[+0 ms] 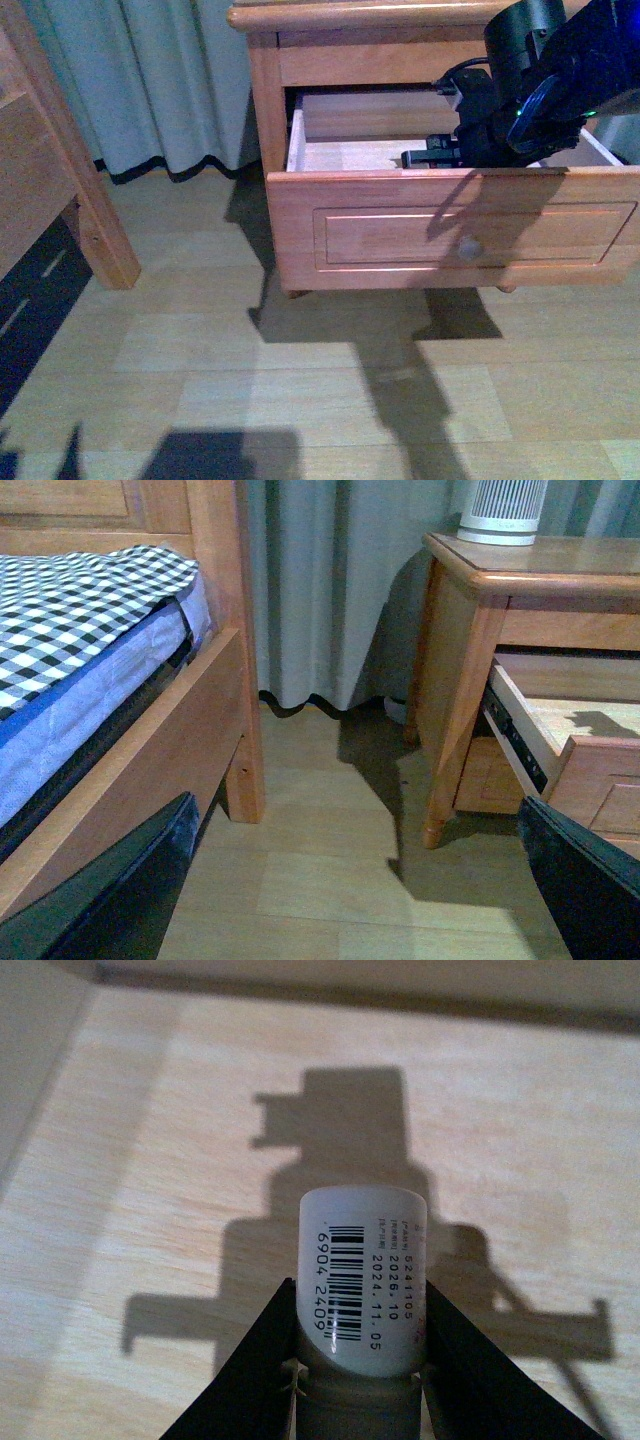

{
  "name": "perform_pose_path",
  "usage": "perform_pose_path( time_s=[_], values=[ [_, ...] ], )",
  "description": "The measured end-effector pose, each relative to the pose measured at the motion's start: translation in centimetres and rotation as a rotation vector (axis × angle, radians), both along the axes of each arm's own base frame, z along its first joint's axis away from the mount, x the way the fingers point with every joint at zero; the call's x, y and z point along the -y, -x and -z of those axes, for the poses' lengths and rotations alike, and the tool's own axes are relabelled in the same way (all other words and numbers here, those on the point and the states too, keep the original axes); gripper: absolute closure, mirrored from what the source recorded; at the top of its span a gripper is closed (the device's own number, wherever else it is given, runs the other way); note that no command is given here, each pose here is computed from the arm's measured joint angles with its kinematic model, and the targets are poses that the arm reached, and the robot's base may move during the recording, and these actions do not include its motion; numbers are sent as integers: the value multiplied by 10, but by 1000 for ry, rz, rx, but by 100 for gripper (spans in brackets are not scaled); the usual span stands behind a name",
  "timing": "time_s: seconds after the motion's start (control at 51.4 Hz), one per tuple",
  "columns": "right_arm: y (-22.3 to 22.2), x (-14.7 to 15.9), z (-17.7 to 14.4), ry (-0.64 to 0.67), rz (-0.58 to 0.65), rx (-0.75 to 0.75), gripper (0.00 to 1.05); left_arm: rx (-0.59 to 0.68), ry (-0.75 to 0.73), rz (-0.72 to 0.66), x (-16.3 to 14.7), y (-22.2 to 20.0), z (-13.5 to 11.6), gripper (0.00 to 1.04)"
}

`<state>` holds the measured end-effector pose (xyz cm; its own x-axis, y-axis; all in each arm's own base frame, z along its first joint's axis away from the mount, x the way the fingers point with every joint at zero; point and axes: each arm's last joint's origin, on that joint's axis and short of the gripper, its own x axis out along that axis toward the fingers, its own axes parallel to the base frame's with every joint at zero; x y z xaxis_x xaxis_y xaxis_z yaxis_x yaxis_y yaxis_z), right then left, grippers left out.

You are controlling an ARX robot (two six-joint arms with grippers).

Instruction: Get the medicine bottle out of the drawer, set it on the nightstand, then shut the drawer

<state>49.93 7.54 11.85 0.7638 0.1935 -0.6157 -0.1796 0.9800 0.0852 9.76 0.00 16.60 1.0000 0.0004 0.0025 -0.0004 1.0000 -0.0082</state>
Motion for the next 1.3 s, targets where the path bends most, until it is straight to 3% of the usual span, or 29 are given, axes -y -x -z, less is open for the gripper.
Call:
perform_pose_path(
  time_s=[0.078, 0.253, 0.623, 0.818, 1.032, 1.305],
  values=[
    [7, -7, -44, -16, -44, 108, 74, 0, 0, 0, 0, 0, 0, 6],
    [14, -14, -109, -24, -89, 269, 74, 0, 0, 0, 0, 0, 0, 6],
    [-17, -14, -196, 43, -49, 503, 74, 0, 0, 0, 0, 0, 0, 6],
    [-66, -1, -182, 116, 39, 453, 74, 0, 0, 0, 0, 0, 0, 6],
    [-90, 17, -138, 173, 87, 369, 74, 0, 0, 0, 0, 0, 0, 6],
    [-92, 24, -153, 176, 119, 458, 74, 0, 0, 0, 0, 0, 0, 6]
  ],
)
